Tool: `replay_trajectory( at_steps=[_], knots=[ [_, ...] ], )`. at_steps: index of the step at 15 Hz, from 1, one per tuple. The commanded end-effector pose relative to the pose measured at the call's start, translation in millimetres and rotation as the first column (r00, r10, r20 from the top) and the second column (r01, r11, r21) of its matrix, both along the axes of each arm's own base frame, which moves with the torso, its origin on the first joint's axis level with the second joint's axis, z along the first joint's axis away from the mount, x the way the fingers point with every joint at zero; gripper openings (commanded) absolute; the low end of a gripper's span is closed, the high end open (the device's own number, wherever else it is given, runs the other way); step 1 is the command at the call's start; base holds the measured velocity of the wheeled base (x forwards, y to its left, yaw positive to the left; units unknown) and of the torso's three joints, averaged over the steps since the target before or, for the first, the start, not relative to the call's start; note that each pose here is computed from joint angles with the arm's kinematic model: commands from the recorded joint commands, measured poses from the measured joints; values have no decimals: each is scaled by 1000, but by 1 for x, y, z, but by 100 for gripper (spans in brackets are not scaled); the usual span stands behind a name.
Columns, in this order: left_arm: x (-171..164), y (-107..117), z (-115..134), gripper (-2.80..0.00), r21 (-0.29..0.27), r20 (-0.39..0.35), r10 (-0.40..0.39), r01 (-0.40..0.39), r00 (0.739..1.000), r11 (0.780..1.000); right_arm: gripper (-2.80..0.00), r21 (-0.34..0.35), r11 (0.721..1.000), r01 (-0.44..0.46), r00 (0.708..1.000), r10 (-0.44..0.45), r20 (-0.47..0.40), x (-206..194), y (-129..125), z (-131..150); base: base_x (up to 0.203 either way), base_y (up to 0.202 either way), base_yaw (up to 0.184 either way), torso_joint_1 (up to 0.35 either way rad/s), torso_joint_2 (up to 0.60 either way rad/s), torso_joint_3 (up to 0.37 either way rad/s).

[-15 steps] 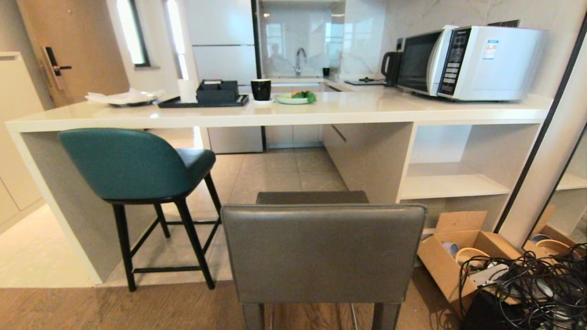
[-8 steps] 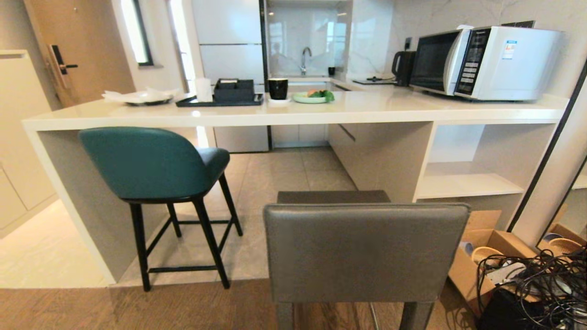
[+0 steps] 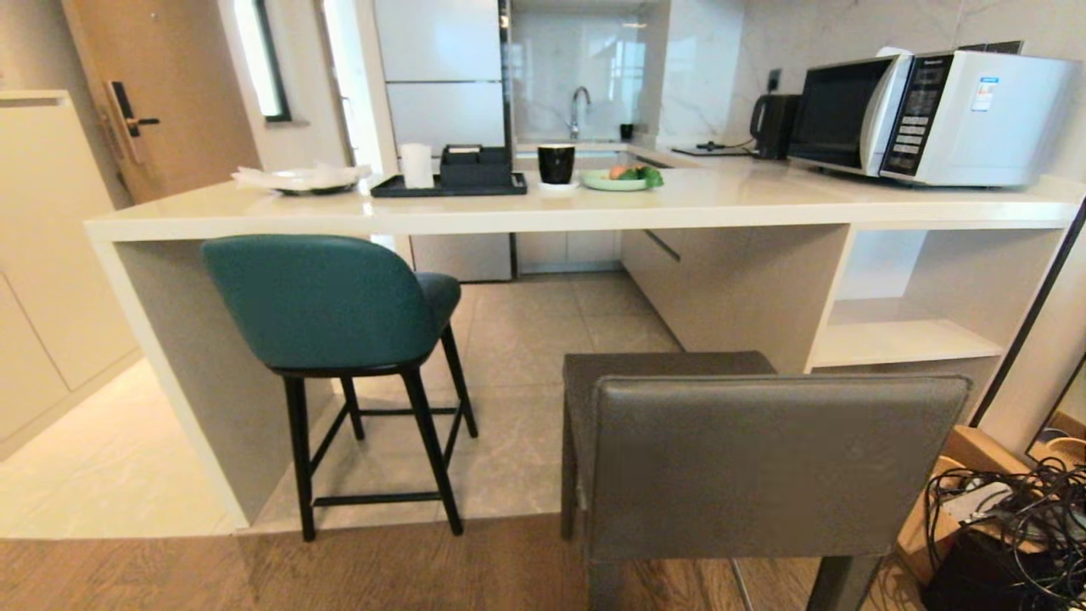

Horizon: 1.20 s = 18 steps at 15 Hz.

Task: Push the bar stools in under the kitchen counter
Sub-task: Pull the blue chair out from under the dining table

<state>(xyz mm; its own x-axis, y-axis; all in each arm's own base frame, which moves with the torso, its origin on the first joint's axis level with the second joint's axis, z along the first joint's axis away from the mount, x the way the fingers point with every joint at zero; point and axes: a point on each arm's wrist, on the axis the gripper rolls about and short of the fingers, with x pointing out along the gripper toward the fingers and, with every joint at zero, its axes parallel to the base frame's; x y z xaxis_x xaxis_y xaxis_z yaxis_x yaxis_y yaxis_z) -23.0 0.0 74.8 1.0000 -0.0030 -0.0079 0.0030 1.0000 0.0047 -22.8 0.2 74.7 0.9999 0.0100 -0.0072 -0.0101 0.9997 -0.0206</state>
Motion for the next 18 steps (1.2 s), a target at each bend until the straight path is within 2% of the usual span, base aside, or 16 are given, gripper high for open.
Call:
replay_trajectory(
  at_steps=[1, 18],
  knots=[
    [0, 0, 0, -280, 0, -1, 0, 0, 1000, 1000, -280, -1, 1000, 1, 1000, -1, 0, 0, 0, 0, 0, 193, 0, 6, 3, 2],
    [0, 0, 0, -280, 0, -1, 0, 0, 1000, 1000, -280, 2, 1000, 1, 1000, -1, 0, 0, 0, 0, 0, 197, -1, 3, 3, 3]
  ],
)
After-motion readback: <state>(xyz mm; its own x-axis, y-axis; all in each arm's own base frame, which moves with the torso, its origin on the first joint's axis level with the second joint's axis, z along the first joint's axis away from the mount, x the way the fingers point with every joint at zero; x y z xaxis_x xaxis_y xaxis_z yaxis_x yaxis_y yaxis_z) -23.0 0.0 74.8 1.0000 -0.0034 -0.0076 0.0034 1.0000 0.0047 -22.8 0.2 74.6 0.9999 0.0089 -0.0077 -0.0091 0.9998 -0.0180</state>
